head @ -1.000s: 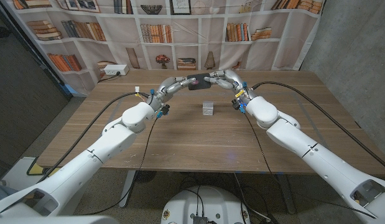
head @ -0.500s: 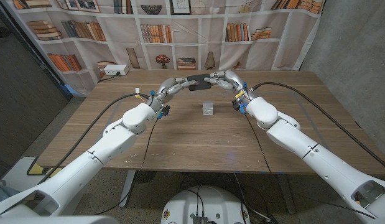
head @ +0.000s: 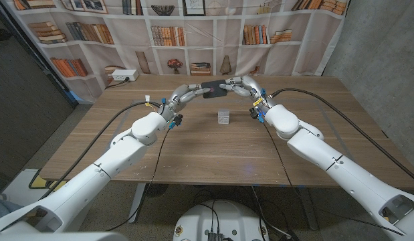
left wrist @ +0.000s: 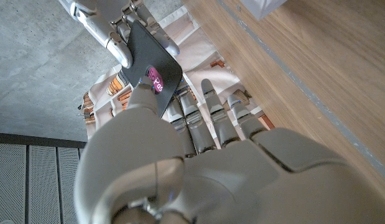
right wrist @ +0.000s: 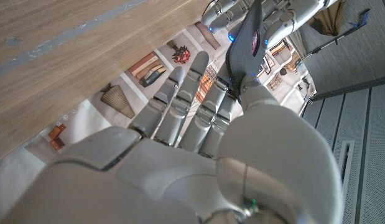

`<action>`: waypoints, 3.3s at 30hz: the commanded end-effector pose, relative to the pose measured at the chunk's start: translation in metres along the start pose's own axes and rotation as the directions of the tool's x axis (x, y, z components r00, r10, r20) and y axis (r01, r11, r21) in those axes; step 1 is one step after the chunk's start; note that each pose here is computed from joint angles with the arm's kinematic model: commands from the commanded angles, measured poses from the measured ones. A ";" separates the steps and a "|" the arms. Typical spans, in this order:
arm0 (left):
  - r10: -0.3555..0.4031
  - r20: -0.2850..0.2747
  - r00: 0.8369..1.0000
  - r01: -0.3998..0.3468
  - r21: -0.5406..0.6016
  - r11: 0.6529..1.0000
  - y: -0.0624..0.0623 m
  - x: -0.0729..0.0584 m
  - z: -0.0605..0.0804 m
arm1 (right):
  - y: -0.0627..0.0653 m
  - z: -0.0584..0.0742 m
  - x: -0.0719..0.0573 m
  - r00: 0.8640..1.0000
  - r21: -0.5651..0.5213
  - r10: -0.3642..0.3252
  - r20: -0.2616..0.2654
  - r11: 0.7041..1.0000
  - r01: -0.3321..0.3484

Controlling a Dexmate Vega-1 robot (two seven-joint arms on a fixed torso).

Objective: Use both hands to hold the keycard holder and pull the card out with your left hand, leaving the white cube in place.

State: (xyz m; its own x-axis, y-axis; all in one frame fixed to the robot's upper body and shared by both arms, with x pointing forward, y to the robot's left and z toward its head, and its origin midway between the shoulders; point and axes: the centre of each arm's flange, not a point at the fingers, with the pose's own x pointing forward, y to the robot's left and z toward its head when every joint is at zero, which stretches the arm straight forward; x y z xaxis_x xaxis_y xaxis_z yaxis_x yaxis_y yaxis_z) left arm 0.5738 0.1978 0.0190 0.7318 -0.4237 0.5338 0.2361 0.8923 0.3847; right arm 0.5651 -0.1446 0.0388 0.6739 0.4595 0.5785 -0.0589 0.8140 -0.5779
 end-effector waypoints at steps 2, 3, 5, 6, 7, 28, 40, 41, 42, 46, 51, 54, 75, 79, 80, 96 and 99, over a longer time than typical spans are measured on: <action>-0.006 -0.003 1.000 0.006 -0.019 1.000 -0.003 0.002 0.000 | 0.003 -0.002 -0.001 1.000 -0.004 0.013 -0.002 1.000 -0.013; -0.005 -0.002 1.000 0.005 -0.017 1.000 -0.003 0.002 0.000 | 0.003 -0.002 -0.001 1.000 -0.002 0.013 -0.002 1.000 -0.013; -0.007 -0.004 1.000 0.006 -0.017 1.000 -0.003 0.002 0.001 | 0.003 -0.002 -0.001 1.000 -0.002 0.011 -0.003 1.000 -0.011; -0.007 -0.004 1.000 0.007 -0.016 1.000 -0.004 0.002 0.001 | 0.003 -0.002 -0.001 1.000 -0.001 0.010 -0.003 1.000 -0.010; -0.008 -0.004 1.000 0.007 -0.016 1.000 -0.004 0.003 0.001 | 0.002 -0.002 -0.001 1.000 -0.001 0.011 -0.003 1.000 -0.011; 0.046 -0.011 0.999 -0.046 -0.035 0.998 -0.007 -0.001 0.001 | -0.001 -0.001 -0.004 1.000 0.008 0.003 0.013 1.000 -0.003; 0.085 -0.009 0.996 -0.086 -0.035 0.996 -0.008 -0.004 0.004 | -0.001 -0.001 -0.007 0.999 0.028 0.013 0.029 1.000 -0.014; 0.089 -0.010 0.996 -0.089 -0.036 0.995 -0.008 -0.005 0.004 | -0.001 -0.001 -0.008 0.999 0.029 0.014 0.032 0.999 -0.015; 0.093 -0.013 0.996 -0.094 -0.033 0.995 -0.009 -0.005 0.004 | -0.001 -0.001 -0.008 0.999 0.028 0.018 0.036 0.999 -0.019; 0.102 -0.019 0.995 -0.102 -0.031 0.994 -0.009 -0.006 0.005 | 0.000 -0.001 -0.009 0.999 0.033 0.029 0.046 0.999 -0.030; 0.104 -0.024 0.994 -0.105 -0.027 0.994 -0.010 -0.006 0.006 | 0.000 -0.001 -0.009 0.997 0.039 0.047 0.057 0.998 -0.049; 0.106 -0.026 0.994 -0.106 -0.022 0.994 -0.009 -0.007 0.006 | 0.001 -0.001 -0.009 0.996 0.040 0.059 0.065 0.997 -0.062; 0.104 -0.083 0.991 -0.103 0.022 0.994 -0.002 -0.006 0.005 | -0.019 0.005 -0.001 0.995 0.020 0.017 0.102 1.000 -0.019; 0.112 -0.090 0.990 -0.110 0.027 0.994 0.000 -0.007 0.005 | -0.024 0.007 0.000 0.994 0.013 0.004 0.108 1.000 -0.006; 0.114 -0.092 0.989 -0.112 0.029 0.993 0.001 -0.007 0.005 | -0.025 0.007 0.001 0.994 0.012 0.002 0.109 1.000 -0.004; 0.120 -0.096 0.988 -0.120 0.011 0.993 0.004 -0.010 0.003 | -0.026 0.007 0.001 0.995 0.010 -0.003 0.100 1.000 0.002; 0.118 -0.084 0.989 -0.119 -0.005 0.993 0.003 -0.010 0.003 | -0.024 0.006 0.001 0.995 0.013 -0.002 0.099 1.000 0.000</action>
State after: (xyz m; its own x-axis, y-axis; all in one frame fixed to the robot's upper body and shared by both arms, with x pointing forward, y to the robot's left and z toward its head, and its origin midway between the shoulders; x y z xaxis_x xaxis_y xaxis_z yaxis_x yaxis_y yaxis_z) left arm 0.5676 0.2069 0.0153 0.8201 -0.2877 0.4946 0.1240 0.9332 0.3372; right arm 0.5613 -0.1633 0.0595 0.5906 0.4873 0.6432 -0.0630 0.8225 -0.5652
